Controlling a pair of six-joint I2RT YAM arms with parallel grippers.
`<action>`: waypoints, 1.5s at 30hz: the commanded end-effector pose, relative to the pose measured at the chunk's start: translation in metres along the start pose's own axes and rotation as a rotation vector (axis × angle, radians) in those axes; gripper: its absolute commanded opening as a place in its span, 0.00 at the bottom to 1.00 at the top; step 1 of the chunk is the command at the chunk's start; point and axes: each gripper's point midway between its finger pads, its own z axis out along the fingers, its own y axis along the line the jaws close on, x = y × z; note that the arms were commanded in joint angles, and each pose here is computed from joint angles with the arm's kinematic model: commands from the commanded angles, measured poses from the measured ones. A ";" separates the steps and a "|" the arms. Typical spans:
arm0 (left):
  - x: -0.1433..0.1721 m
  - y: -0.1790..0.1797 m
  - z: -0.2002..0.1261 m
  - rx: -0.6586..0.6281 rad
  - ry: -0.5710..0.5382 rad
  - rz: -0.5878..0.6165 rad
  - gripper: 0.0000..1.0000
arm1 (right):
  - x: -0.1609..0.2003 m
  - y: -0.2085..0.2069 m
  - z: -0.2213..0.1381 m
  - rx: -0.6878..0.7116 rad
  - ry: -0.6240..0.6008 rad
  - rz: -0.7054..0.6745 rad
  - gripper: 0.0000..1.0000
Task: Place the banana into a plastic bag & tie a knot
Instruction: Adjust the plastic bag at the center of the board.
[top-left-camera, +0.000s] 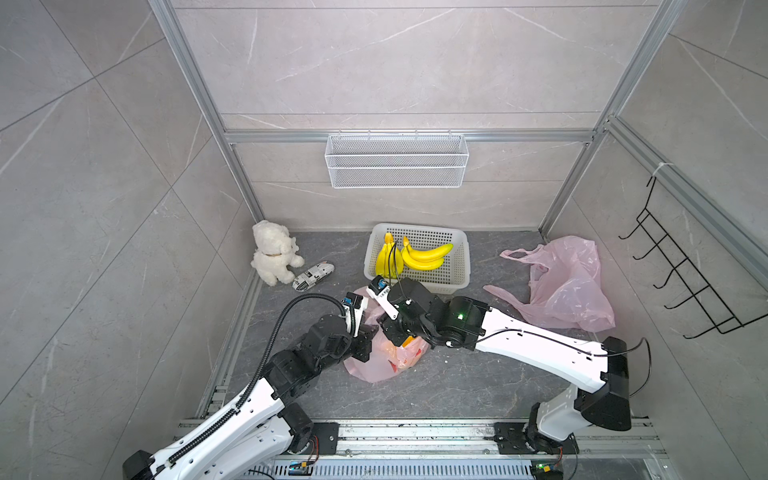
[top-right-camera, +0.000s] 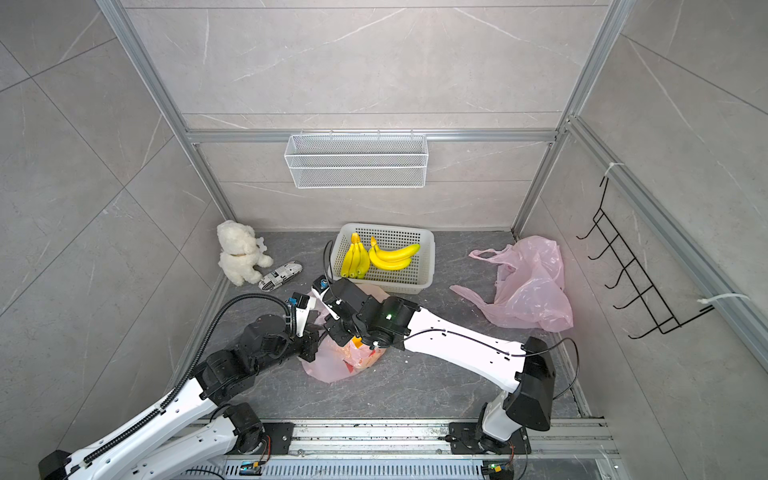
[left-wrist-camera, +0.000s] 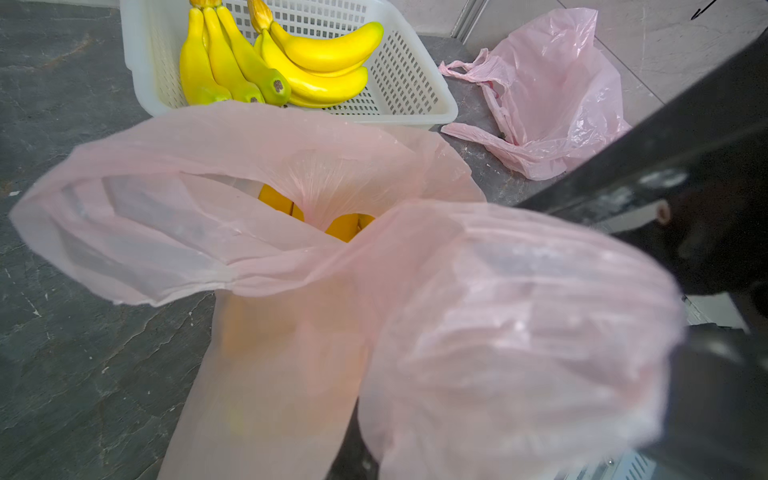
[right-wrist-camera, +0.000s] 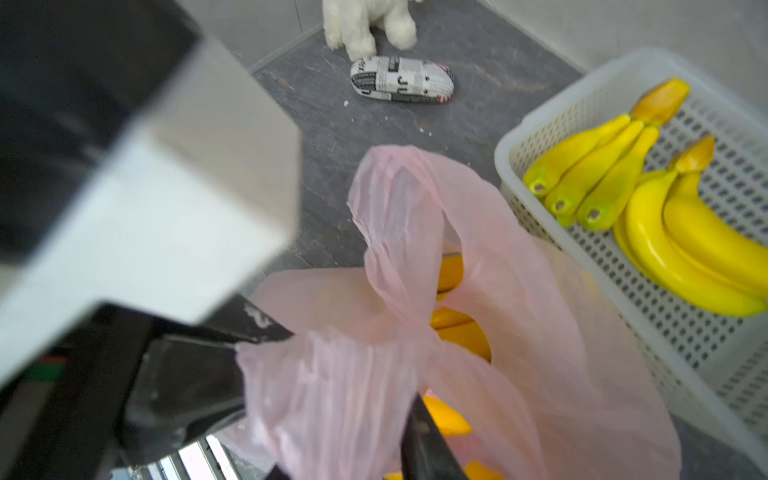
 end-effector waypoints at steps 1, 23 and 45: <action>-0.030 -0.011 -0.009 0.024 -0.088 0.025 0.00 | -0.002 -0.012 -0.020 -0.004 -0.090 -0.041 0.43; -0.022 -0.020 -0.012 0.078 -0.042 0.045 0.00 | 0.020 -0.051 -0.011 0.174 -0.367 -0.225 0.59; -0.020 -0.001 -0.013 0.000 -0.038 0.024 0.00 | 0.021 -0.069 -0.034 0.225 -0.399 -0.203 0.00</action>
